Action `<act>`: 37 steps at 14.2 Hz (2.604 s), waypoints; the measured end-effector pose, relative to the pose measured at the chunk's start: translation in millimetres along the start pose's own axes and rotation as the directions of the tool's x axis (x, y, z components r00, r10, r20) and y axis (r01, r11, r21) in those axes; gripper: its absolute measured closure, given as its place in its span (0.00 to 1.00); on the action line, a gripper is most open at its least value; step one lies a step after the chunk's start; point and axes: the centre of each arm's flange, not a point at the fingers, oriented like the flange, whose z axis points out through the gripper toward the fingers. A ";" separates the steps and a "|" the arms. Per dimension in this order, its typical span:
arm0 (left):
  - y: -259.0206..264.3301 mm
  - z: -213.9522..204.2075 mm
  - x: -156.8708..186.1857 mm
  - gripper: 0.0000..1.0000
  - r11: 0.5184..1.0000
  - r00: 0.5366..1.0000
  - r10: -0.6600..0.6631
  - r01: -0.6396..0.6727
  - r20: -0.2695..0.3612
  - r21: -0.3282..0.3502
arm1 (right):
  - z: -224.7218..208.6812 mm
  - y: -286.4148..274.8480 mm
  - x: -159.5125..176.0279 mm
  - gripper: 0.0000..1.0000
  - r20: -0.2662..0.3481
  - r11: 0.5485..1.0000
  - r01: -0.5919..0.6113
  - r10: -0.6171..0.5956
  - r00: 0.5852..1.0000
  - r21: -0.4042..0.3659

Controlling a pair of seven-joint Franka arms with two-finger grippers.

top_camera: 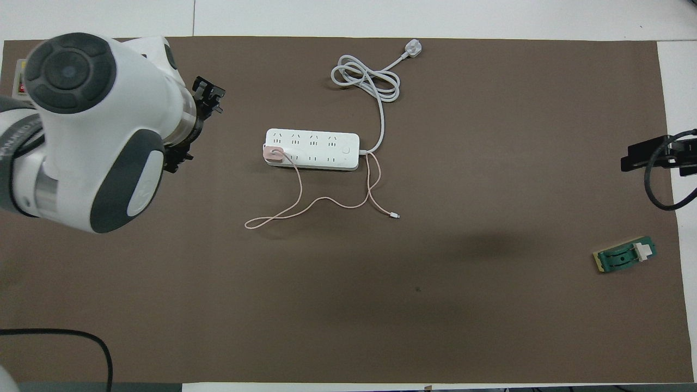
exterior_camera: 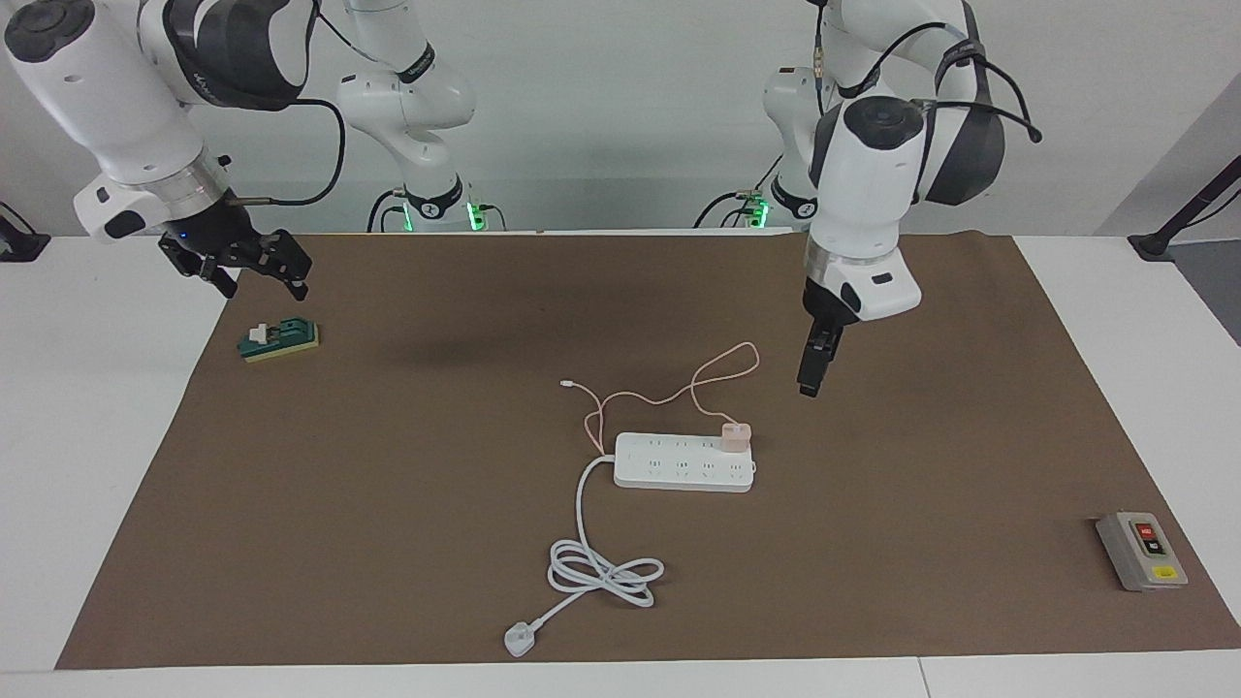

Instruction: Plug charger into power strip

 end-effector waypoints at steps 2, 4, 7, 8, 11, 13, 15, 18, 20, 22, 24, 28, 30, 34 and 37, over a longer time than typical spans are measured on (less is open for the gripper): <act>-32.3 -30.6 31.6 0.00 0.982 0.981 0.191 -0.191 0.023 -0.010 | 0.0 0.0 0.0 0.00 0.000 1.000 0.000 0.000 1.000 0.000; -58.6 -56.0 52.5 0.00 0.926 0.926 0.376 -0.376 0.020 -0.026 | 0.0 0.0 0.0 0.00 0.000 1.000 0.000 0.000 1.000 0.000; -85.5 -77.6 62.7 0.00 0.848 0.847 0.530 -0.530 0.039 -0.017 | 0.0 0.0 0.0 0.00 0.000 1.000 0.000 0.000 1.000 0.000; -94.5 -82.3 65.4 0.00 0.814 0.812 0.581 -0.581 0.053 -0.013 | 0.0 0.0 0.0 0.00 0.000 1.000 0.000 0.000 1.000 0.000; -128.0 -86.3 87.6 0.00 0.624 0.619 0.779 -0.781 0.102 -0.020 | 0.0 0.0 0.0 0.00 0.000 1.000 0.000 0.000 1.000 0.000; -151.0 -89.0 100.6 0.00 0.610 0.601 0.786 -0.792 0.146 -0.021 | 0.0 0.0 0.0 0.00 0.000 1.000 0.000 0.000 1.000 0.000; -173.1 -94.2 115.7 0.00 0.646 0.636 0.756 -0.763 0.158 -0.016 | 0.0 0.0 0.0 0.00 0.000 1.000 0.000 0.000 1.000 0.000; -199.2 -98.3 126.0 0.00 0.677 0.668 0.729 -0.736 0.153 -0.013 | 0.0 0.0 0.0 0.00 0.000 1.000 0.000 0.000 1.000 0.000; -202.5 -104.6 122.3 0.00 0.676 0.668 0.731 -0.737 0.138 -0.015 | 0.0 0.0 0.0 0.00 0.000 1.000 0.000 0.000 1.000 0.000; -200.6 -109.5 120.0 0.00 0.672 0.665 0.736 -0.741 0.123 -0.015 | 0.0 0.0 0.0 0.00 0.000 1.000 0.000 0.000 1.000 0.000; -197.5 -108.5 117.4 0.00 0.666 0.660 0.741 -0.746 0.126 -0.015 | 0.0 0.0 0.0 0.00 0.000 1.000 0.000 0.000 1.000 0.000; -183.5 -98.0 123.6 0.00 0.662 0.651 0.740 -0.749 0.172 -0.011 | 0.0 0.0 0.0 0.00 0.000 1.000 0.000 0.000 1.000 0.000; -177.4 -96.1 127.9 0.00 0.662 0.650 0.739 -0.750 0.178 -0.009 | 0.0 0.0 0.0 0.00 0.000 1.000 0.000 0.000 1.000 0.000; -176.2 -95.9 126.5 0.00 0.658 0.645 0.741 -0.753 0.187 -0.012 | 0.0 0.0 0.0 0.00 0.000 1.000 0.000 0.000 1.000 0.000; -173.3 -95.8 122.3 0.00 0.652 0.634 0.749 -0.756 0.191 -0.047 | 0.0 0.0 0.0 0.00 0.000 1.000 0.000 0.000 1.000 0.000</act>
